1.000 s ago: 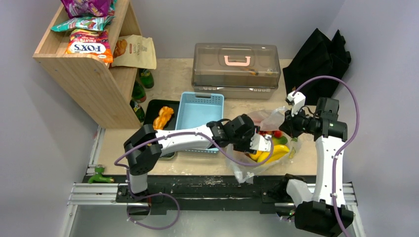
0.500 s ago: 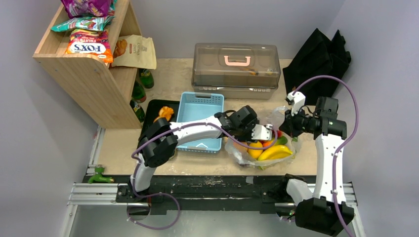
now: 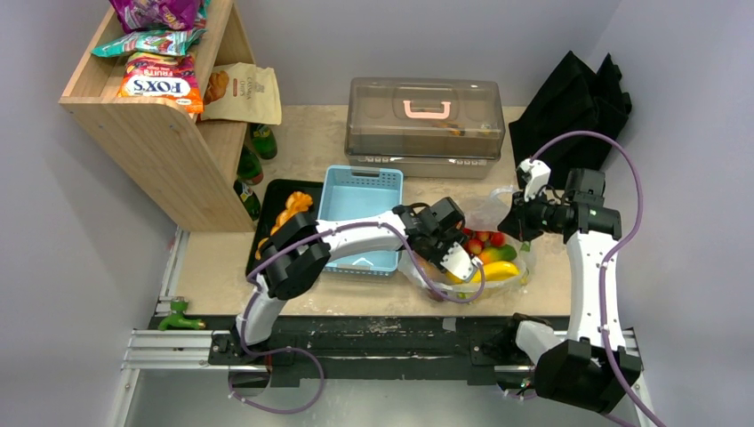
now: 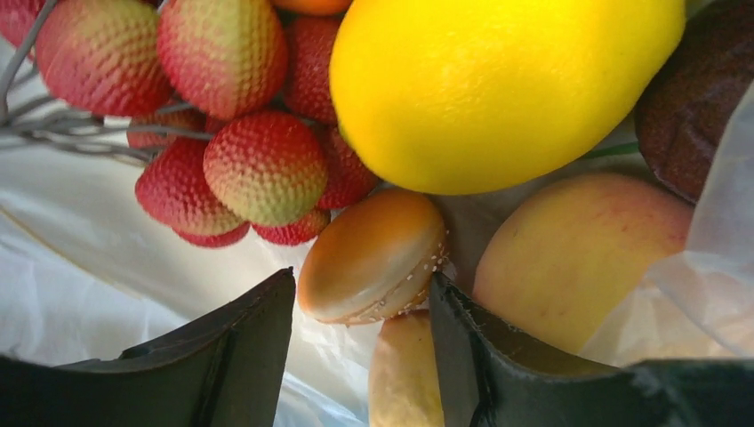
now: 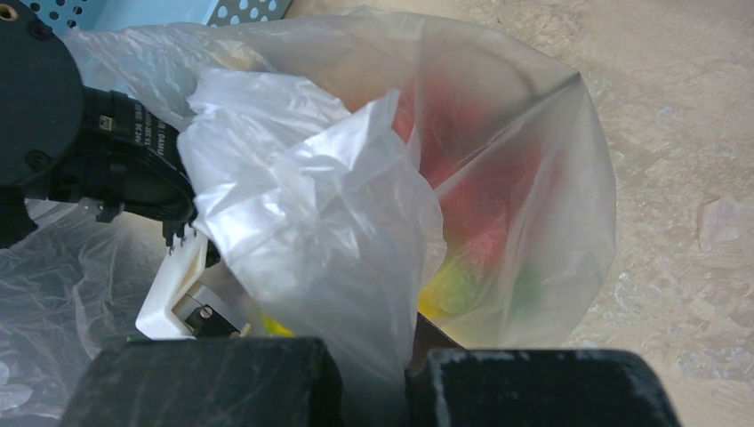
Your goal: Untie the knot of the grocery bags and take out the mixed food
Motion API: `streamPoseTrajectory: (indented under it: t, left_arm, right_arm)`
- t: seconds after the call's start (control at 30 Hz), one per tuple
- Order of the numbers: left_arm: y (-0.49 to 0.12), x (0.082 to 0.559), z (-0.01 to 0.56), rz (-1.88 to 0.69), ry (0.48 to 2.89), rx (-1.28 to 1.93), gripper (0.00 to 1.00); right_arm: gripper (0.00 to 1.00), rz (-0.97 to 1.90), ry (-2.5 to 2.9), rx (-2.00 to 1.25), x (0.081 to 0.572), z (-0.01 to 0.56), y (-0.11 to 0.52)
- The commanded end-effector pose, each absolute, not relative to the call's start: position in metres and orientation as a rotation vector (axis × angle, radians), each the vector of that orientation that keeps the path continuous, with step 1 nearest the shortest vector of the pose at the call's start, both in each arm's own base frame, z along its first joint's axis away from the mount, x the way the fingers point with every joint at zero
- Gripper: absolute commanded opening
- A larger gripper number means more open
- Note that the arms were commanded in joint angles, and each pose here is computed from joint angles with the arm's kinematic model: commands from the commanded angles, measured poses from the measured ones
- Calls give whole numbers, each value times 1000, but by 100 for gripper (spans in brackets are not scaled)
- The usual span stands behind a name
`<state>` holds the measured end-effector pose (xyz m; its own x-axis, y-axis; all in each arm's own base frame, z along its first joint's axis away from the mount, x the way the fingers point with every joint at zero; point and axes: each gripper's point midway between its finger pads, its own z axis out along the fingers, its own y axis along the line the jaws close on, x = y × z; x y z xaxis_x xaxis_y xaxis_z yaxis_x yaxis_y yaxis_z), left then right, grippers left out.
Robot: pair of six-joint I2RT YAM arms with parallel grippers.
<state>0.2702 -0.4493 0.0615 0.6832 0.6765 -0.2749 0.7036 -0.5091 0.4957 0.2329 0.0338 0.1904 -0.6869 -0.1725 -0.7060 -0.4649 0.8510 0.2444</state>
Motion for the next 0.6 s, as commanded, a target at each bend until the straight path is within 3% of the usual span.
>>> streamPoseTrajectory:
  t: [0.0, 0.2, 0.4, 0.57]
  left_arm:
    - [-439, 268, 33, -52, 902, 2524, 55]
    - [-437, 270, 11, -59, 807, 2629, 53]
    - [-449, 269, 21, -102, 811, 2578, 24]
    - [-472, 271, 99, -208, 890, 2298, 5]
  right_arm:
    - [0, 533, 2248, -463, 246, 210, 37]
    - [0, 522, 2251, -461, 247, 212, 35]
    - [0, 502, 2256, -464, 246, 213, 34]
    - [0, 495, 2248, -465, 246, 211, 33]
